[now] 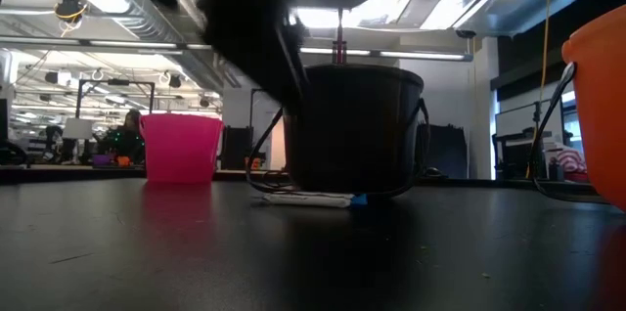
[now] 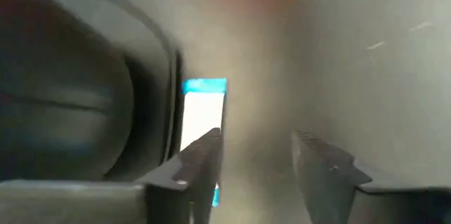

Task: Organize candy in baskets
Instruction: Put the white chocolate into the orange bucket

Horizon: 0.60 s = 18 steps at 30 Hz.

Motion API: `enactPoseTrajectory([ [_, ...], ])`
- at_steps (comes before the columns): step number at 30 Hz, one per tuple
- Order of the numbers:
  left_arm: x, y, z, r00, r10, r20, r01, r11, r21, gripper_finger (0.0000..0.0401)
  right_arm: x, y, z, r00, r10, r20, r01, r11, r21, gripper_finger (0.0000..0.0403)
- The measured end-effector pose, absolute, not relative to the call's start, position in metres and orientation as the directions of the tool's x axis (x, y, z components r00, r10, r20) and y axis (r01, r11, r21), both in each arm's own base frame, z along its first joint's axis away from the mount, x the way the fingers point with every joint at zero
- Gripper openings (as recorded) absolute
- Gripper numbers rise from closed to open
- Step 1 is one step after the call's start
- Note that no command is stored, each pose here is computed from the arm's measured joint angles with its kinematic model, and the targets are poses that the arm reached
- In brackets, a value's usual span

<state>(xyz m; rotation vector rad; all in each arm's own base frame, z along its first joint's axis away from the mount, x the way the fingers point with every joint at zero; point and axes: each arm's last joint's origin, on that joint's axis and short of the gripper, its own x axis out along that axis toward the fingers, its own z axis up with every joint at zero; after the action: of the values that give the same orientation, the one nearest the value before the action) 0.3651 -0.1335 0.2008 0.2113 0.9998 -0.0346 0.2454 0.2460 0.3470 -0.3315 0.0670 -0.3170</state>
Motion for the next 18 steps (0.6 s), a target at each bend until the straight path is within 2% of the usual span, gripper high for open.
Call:
enactPoseTrajectory([
  [7,0.377,-0.116,0.174,0.471,0.079,-0.878,0.107,0.983,0.146,0.0204,0.245,0.246,0.339,0.947,-0.316,-0.054,0.282,0.901,-0.329,0.0017],
  [18,0.383,-0.101,0.169,0.455,0.085,-0.886,0.039,0.993,0.115,0.0207,0.244,0.246,0.331,0.96,-0.26,-0.101,0.219,0.928,-0.302,0.0017],
])
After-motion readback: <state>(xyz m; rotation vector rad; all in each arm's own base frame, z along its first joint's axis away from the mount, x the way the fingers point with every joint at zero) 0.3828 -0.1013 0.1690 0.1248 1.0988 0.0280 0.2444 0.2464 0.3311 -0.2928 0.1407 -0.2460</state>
